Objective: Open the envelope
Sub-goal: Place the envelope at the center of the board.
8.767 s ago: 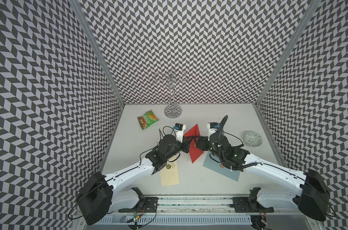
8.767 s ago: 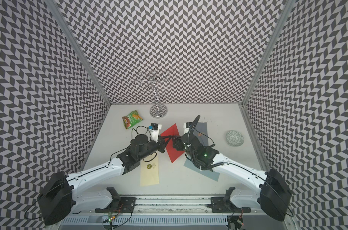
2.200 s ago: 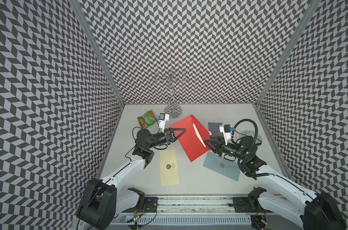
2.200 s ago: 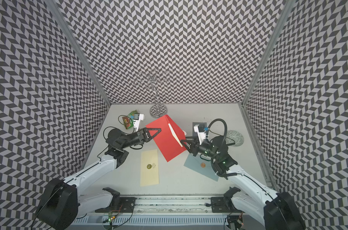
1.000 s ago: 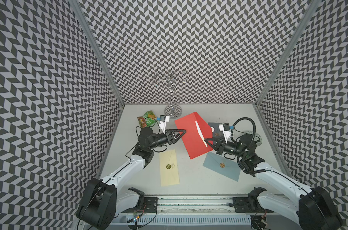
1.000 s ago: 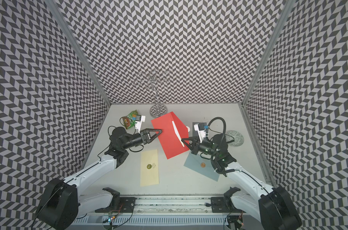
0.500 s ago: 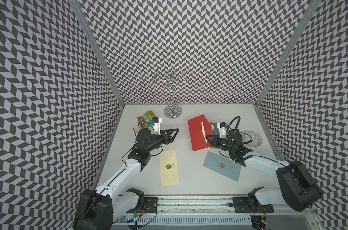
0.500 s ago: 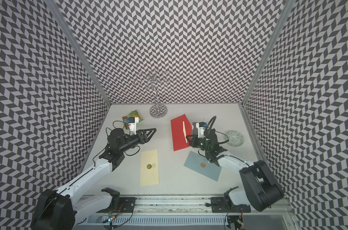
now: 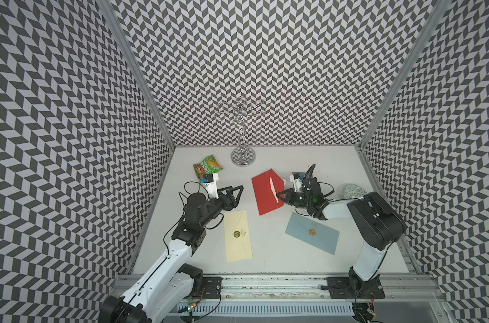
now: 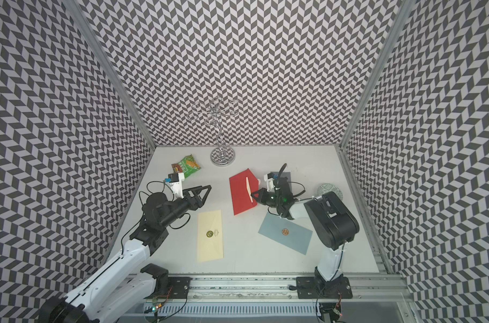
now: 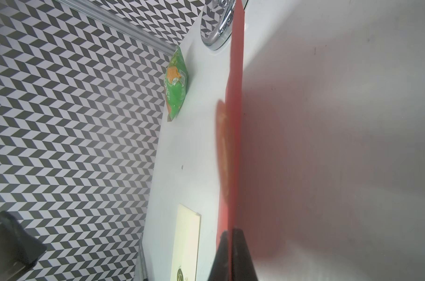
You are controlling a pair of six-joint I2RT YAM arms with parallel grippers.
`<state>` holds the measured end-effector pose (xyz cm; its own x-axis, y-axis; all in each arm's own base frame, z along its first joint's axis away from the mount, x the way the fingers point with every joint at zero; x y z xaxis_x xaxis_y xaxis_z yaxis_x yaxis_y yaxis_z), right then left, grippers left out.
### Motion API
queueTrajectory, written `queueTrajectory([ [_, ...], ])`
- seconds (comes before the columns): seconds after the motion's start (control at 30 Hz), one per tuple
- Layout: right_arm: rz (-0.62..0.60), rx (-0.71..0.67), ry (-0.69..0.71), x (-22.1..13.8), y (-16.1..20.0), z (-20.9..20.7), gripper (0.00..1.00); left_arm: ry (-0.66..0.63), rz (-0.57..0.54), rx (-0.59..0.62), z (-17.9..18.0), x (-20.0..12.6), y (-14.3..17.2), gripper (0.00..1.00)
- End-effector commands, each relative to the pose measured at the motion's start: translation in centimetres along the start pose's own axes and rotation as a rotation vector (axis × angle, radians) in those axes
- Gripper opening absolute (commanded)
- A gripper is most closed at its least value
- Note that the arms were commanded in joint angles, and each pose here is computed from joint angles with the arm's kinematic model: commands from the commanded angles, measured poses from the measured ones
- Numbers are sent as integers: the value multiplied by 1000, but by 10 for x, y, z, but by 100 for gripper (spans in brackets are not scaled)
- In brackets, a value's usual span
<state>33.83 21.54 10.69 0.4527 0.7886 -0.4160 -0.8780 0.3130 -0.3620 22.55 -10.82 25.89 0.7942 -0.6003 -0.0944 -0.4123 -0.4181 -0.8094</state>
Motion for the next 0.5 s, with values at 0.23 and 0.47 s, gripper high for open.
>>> queueTrajectory([
  [0.23,-55,3,11,51,-15,-1,0,-21,-94,16,-5,-17,-7,80],
  [0.47,-35,9,38,83,-17,-3,0,9,-88,6,-7,-16,-5,80],
])
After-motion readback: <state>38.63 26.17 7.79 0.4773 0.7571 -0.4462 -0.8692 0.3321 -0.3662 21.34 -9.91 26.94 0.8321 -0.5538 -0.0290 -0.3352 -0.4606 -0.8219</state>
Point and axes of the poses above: each gripper's point midway between its finger pads, its own x axis out along the fingers, its own z axis along the line the jaws close on, y = z × x, the point moved 8 cm from there along -x, back along the fingers, and after that the axes turned 2 degrees about x, right-handed, at the moved point
